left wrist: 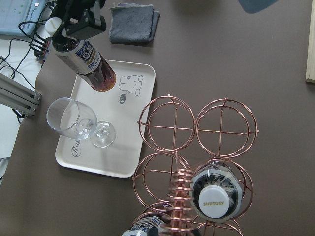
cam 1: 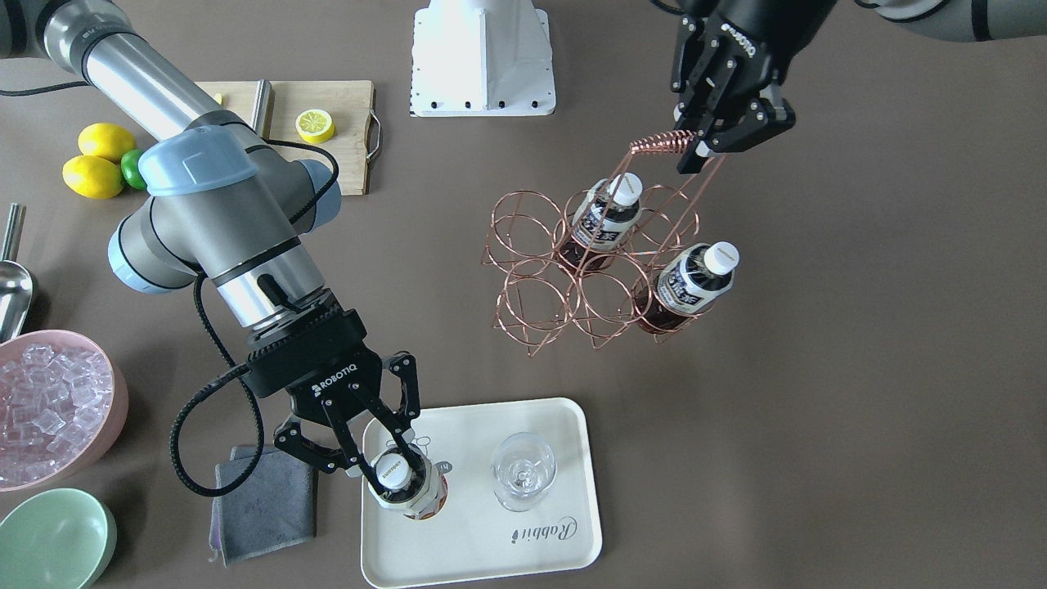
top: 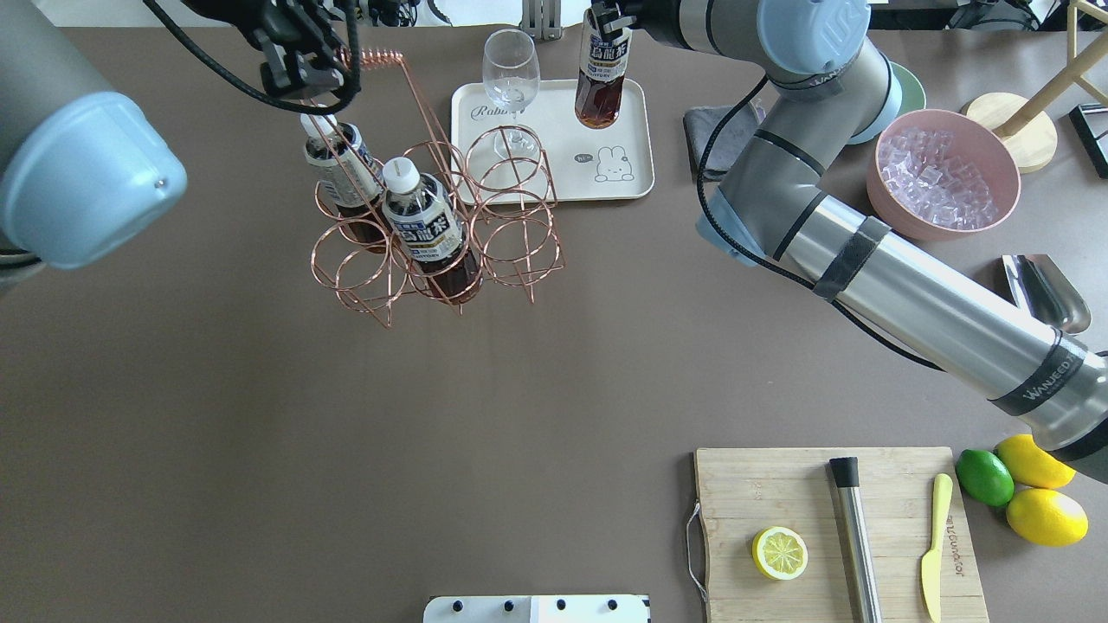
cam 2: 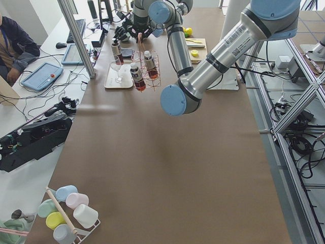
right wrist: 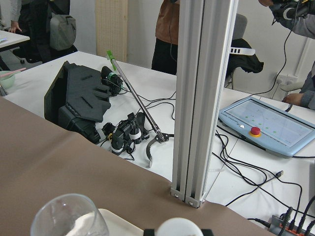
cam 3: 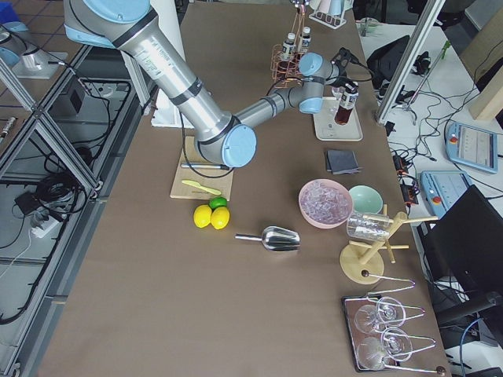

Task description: Take tea from basket to plate

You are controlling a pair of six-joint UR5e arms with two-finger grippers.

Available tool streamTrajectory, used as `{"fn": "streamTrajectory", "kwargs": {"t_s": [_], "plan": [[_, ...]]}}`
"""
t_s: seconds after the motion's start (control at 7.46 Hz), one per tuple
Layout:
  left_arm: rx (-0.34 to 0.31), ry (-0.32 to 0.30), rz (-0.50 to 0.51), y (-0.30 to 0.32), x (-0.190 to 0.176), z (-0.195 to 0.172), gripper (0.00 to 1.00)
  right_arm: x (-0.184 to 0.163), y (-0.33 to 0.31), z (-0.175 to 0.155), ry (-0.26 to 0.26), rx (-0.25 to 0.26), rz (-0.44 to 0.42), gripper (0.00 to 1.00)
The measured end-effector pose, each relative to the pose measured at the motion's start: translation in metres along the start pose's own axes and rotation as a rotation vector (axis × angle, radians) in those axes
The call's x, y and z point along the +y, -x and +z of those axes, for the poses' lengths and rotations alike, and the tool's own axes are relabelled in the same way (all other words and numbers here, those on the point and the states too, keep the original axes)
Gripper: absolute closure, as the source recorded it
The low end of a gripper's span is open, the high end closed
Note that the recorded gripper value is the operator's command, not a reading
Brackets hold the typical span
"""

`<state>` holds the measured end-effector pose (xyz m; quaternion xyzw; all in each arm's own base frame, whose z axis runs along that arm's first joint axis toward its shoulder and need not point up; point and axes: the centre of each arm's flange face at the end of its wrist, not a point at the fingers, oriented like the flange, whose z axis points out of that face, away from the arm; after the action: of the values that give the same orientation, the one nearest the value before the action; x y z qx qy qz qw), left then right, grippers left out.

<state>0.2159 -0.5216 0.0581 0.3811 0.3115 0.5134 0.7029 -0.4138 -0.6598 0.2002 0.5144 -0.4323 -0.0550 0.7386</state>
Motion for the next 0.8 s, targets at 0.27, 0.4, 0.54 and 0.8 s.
{"fn": "streamTrajectory", "kwargs": {"t_s": [0.27,0.4,0.54,0.8], "plan": [[-0.021,0.038,0.042,0.039,0.059,-0.013,1.00,0.021,0.001,0.013,-0.010,0.010,-0.004,1.00],[-0.031,0.057,0.066,0.056,0.090,-0.020,1.00,0.029,0.003,0.017,-0.007,0.013,-0.006,1.00],[-0.030,0.076,0.089,0.074,0.121,-0.024,1.00,0.034,0.006,0.019,-0.004,0.015,-0.007,1.00],[-0.011,0.125,0.133,0.117,0.182,-0.024,1.00,0.038,0.009,0.020,-0.002,0.015,-0.009,0.48]]}}
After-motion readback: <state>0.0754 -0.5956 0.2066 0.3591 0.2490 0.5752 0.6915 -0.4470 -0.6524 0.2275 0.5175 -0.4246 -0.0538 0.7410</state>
